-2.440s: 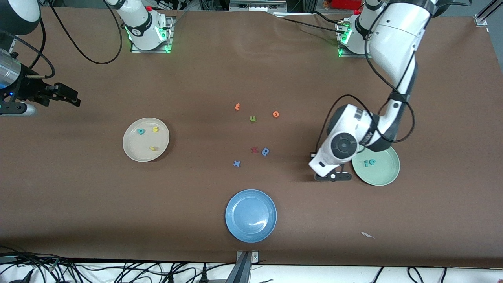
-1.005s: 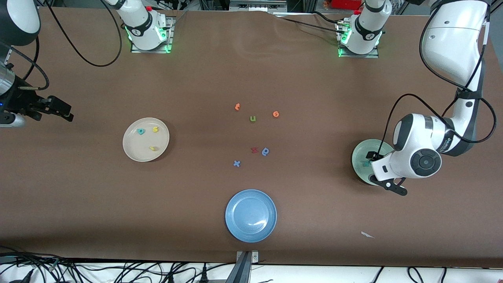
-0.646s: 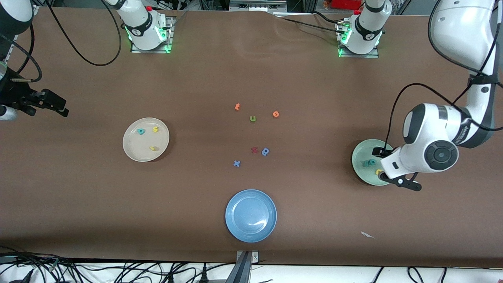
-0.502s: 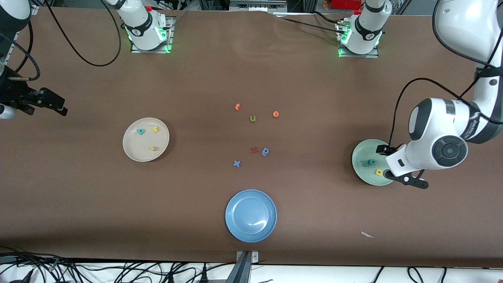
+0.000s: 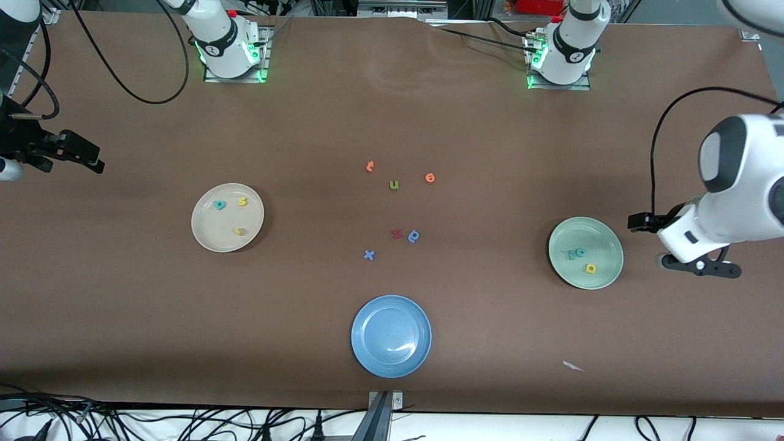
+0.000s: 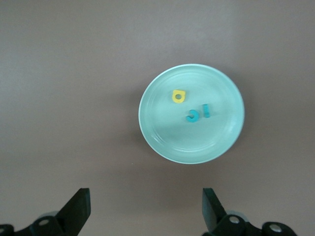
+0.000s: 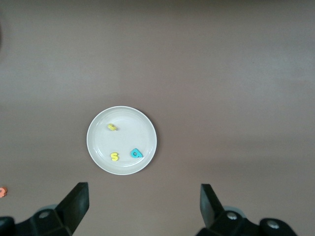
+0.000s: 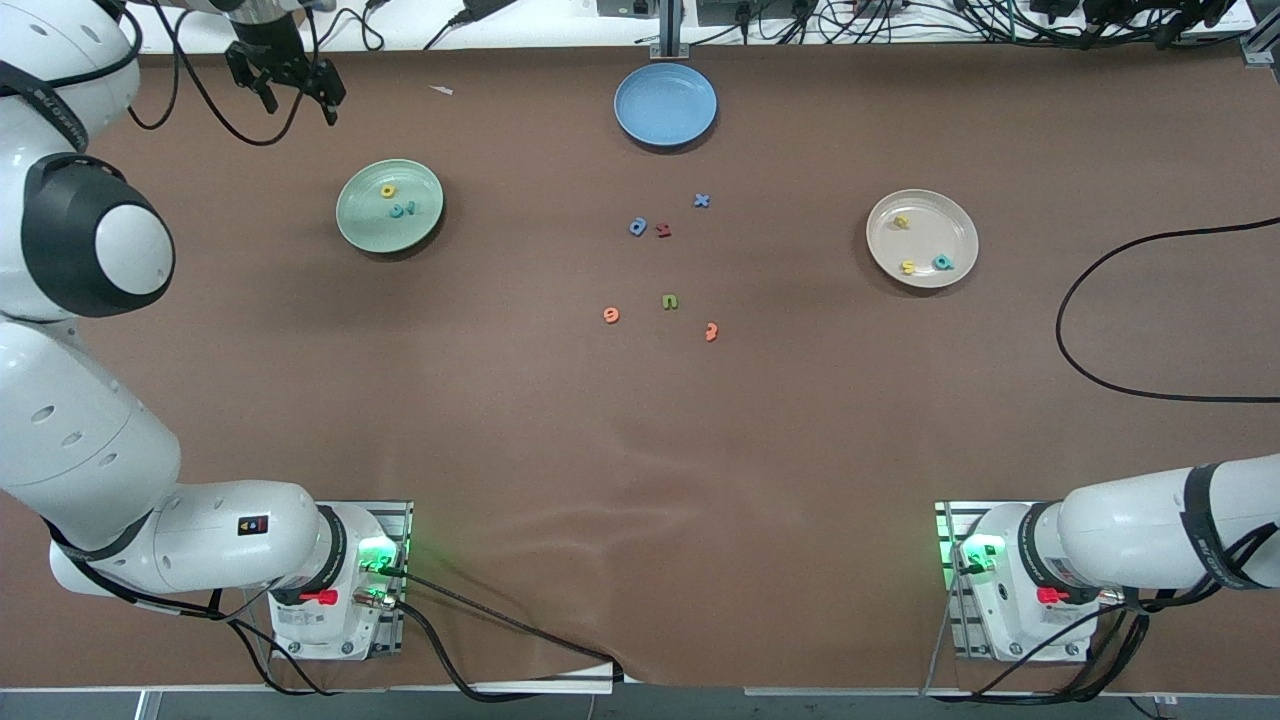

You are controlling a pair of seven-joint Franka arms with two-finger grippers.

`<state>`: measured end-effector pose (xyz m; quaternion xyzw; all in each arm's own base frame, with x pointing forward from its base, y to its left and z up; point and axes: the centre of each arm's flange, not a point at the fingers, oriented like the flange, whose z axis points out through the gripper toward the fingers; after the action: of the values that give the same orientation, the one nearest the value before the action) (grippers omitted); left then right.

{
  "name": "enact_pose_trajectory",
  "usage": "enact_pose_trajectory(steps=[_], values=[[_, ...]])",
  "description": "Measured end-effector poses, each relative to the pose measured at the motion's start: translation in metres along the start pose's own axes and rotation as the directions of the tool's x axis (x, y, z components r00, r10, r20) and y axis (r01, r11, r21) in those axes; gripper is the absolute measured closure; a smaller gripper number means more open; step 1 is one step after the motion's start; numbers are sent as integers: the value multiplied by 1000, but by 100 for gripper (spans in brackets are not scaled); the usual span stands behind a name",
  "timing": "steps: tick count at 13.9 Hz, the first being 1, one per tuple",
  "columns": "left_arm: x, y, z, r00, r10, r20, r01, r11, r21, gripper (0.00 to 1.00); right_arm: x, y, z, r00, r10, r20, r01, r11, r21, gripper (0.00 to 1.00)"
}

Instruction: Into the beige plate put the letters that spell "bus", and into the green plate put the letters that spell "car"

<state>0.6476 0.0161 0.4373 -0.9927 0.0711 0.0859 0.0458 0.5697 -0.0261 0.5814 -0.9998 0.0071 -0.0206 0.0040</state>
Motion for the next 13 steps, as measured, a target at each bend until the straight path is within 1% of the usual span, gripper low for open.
enact_pose_trajectory(steps=[3,5,8,13], values=[[-32,3,-58,998,-44,-44,43,999,-19,0,0,-2,0,1000,-4,3,4,1000,0,0],[-47,3,-79,995,-77,-70,74,996,-45,0,0,-3,0,1000,-5,5,5,1000,0,0],[-64,7,-97,991,-96,-96,92,995,-46,0,-2,-2,1,1000,-3,20,3,1000,1,0],[-78,27,-113,989,-84,-118,80,996,-37,0,-2,1,-1,1000,3,20,-3,1000,0,0]])
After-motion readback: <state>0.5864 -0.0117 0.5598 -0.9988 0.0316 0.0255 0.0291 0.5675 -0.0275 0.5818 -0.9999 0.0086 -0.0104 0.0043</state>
